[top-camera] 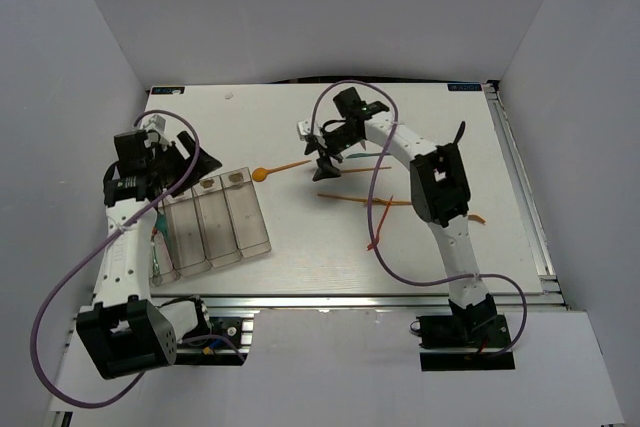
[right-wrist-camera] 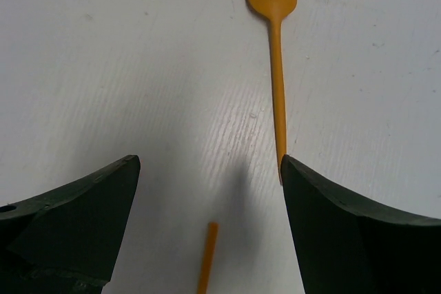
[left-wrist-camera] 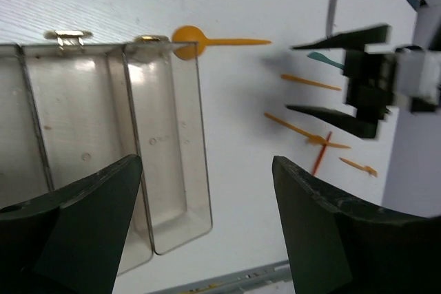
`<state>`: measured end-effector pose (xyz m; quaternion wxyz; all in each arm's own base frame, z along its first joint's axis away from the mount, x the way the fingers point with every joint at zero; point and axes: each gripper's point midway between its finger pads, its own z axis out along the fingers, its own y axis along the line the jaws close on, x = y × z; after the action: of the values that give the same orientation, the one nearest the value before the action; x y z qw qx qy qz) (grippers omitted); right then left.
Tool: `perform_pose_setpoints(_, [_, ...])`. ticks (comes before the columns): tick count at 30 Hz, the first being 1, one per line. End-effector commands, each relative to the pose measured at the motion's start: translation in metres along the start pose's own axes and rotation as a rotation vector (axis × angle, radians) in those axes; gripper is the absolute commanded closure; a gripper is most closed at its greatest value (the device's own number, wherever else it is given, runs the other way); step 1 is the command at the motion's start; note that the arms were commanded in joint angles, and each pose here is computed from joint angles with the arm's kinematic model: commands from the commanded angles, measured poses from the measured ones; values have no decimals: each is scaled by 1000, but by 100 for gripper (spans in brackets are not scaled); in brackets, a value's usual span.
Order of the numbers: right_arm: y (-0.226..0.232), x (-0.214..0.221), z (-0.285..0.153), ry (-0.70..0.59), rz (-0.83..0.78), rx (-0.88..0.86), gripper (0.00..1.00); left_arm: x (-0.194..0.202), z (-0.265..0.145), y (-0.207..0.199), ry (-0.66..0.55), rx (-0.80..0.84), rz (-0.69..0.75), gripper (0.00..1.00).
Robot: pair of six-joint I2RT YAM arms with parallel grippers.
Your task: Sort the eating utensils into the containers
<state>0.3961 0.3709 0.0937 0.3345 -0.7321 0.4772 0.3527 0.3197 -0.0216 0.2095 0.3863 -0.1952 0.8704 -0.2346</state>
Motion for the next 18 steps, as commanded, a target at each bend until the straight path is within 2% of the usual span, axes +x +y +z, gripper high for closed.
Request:
perform_pose_setpoints(1, [-36, -22, 10, -11, -33, 101, 11, 8, -22, -30, -22, 133, -26, 12])
perform_pose_setpoints(6, [-73, -12, 39, 32, 41, 236, 14, 19, -32, -31, -43, 145, -38, 12])
perform_pose_setpoints(12, [-71, 12, 63, 77, 138, 269, 19, 25, -35, -20, -76, 104, -37, 11])
perform_pose_setpoints(18, [-62, 30, 76, 132, 169, 251, 26, 25, -32, -16, -75, 85, -37, 11])
